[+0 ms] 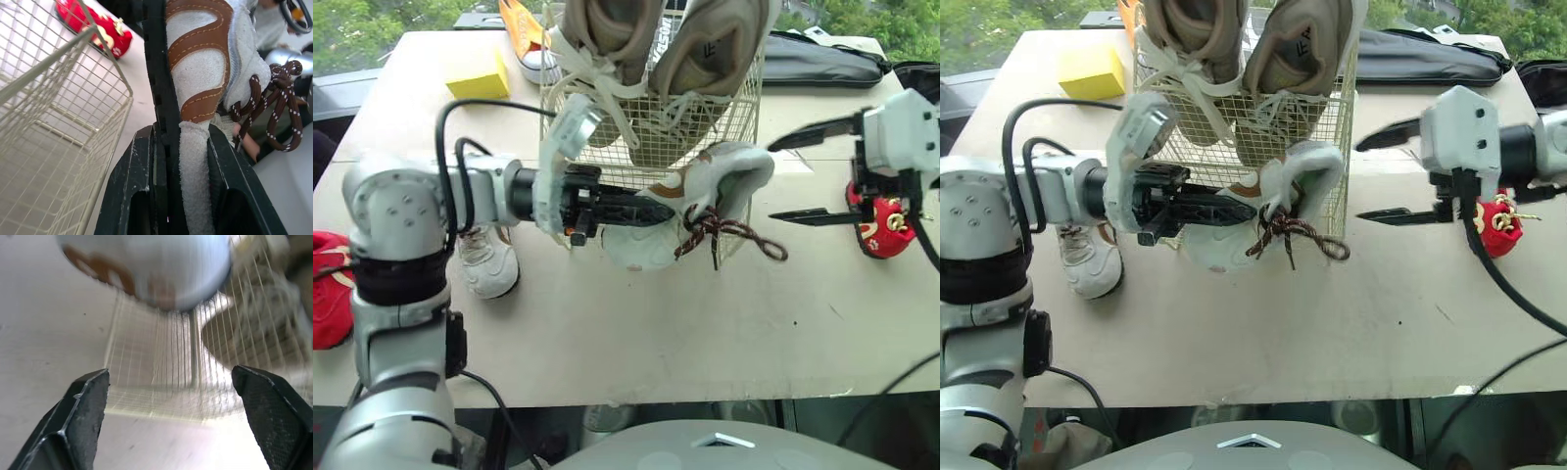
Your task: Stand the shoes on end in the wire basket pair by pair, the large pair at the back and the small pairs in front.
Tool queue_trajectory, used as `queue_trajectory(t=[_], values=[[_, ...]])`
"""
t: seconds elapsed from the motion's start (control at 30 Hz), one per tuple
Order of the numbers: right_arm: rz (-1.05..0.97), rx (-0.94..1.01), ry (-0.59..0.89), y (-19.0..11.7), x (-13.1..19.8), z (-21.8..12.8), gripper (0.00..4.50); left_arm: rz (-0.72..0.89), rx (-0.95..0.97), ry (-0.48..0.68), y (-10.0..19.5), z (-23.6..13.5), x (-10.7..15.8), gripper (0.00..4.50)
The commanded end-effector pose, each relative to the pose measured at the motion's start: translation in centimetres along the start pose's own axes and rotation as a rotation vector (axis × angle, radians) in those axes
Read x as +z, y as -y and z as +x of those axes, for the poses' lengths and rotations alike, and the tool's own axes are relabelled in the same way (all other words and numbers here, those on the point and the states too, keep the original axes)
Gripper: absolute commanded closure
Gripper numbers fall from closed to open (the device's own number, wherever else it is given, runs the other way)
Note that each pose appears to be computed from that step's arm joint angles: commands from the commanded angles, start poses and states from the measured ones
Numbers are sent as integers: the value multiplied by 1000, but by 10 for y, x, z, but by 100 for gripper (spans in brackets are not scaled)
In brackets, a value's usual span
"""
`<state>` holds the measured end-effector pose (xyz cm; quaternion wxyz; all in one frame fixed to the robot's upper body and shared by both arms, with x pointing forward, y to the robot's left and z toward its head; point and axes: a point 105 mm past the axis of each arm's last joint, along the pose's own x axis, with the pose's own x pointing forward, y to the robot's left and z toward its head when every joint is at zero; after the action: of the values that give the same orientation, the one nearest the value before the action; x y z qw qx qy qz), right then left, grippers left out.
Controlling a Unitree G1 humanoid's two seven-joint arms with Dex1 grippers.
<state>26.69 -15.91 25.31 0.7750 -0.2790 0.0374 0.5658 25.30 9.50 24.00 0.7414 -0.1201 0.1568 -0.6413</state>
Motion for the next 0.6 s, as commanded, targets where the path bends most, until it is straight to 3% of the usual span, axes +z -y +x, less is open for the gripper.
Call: queue_trajectory(t=[0.03, 0.2, 0.3, 0.4, 0.57, 0.6], values=[[287, -99, 147, -12, 5, 6, 77, 161, 66, 194, 12, -4, 17, 393], [542, -96, 433, -22, 37, 45, 77, 299, 139, 279, 11, 6, 20, 393], [627, -103, 493, -21, 49, 67, 77, 356, 163, 302, 6, 13, 20, 393], [670, -152, 511, -14, 52, 73, 162, 401, 159, 288, 6, 17, 16, 393], [677, -92, 532, -24, 62, 74, 422, 423, 173, 277, 1, 21, 9, 394], [672, -90, 533, -25, 64, 74, 447, 418, 176, 282, 0, 21, 9, 394]])
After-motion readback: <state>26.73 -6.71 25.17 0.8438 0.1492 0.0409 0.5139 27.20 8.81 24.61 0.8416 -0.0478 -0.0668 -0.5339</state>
